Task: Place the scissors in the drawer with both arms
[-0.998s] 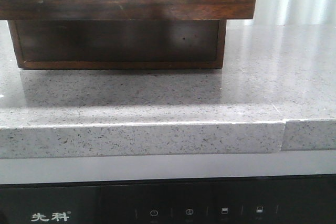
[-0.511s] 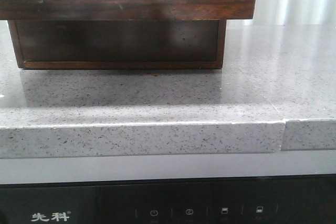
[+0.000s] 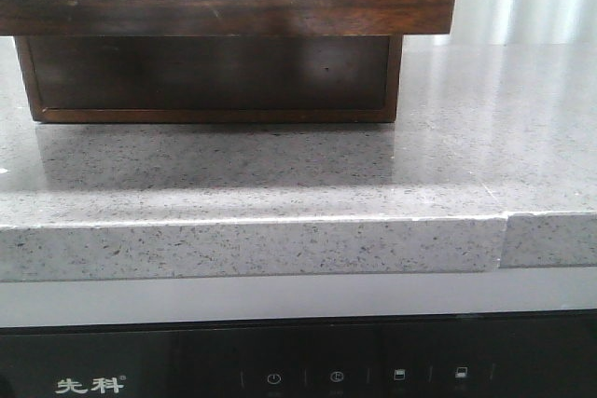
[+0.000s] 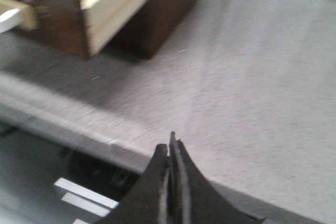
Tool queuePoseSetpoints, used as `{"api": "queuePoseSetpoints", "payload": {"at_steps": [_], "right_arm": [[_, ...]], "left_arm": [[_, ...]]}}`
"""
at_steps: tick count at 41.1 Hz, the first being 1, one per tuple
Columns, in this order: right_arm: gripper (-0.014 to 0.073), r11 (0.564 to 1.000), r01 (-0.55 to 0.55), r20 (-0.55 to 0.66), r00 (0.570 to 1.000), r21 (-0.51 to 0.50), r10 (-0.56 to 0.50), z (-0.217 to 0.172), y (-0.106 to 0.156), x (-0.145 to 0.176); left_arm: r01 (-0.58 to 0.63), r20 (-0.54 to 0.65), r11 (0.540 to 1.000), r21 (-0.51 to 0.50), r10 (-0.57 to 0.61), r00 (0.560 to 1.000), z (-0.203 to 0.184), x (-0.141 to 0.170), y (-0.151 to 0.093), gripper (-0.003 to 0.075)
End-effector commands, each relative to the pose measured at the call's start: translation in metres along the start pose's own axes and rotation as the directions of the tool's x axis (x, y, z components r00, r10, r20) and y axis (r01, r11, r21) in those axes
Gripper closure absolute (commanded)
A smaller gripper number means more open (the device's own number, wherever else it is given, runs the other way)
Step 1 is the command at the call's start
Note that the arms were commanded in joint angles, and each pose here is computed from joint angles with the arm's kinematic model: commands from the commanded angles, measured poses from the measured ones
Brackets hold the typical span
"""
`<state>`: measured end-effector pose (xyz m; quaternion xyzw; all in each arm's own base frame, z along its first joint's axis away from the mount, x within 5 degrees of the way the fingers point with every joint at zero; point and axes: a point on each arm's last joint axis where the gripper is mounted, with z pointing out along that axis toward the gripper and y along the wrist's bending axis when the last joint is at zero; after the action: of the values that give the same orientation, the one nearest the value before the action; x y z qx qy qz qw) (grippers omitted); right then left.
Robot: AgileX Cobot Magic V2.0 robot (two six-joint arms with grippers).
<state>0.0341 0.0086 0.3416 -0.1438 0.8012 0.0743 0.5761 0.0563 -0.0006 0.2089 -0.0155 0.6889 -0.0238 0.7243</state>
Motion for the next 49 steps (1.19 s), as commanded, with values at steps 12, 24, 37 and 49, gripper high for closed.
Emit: {"api": "queuePoseSetpoints", "payload": {"at_steps": [12,24,37,49], "right_arm": [[0.0662,0.944,-0.085,0.3,0.954,0.318,-0.015,0.03,-0.009,0.067],[0.0662,0.934,-0.094,0.427,0.902,0.343,-0.066,0.053,-0.01,0.11],[0.0662,0.942,-0.162,0.468,0.884,0.293,0.006,0.058,-0.009,0.118],[0.0662,0.953,-0.151,0.469,0.883,0.264,0.01,0.058,-0.008,0.118]], "left_arm": [[0.001,0.081,1.0,0.008,-0.001,0.997,-0.001,0.0,0.0,0.0741],[0.001,0.081,1.0,0.008,-0.001,0.997,-0.001,0.0,0.0,0.0741],[0.001,0.081,1.0,0.008,-0.001,0.997,-0.001,0.0,0.0,0.0741],[0.001,0.081,1.0,0.008,-0.001,0.997,-0.001,0.0,0.0,0.0741]]}}
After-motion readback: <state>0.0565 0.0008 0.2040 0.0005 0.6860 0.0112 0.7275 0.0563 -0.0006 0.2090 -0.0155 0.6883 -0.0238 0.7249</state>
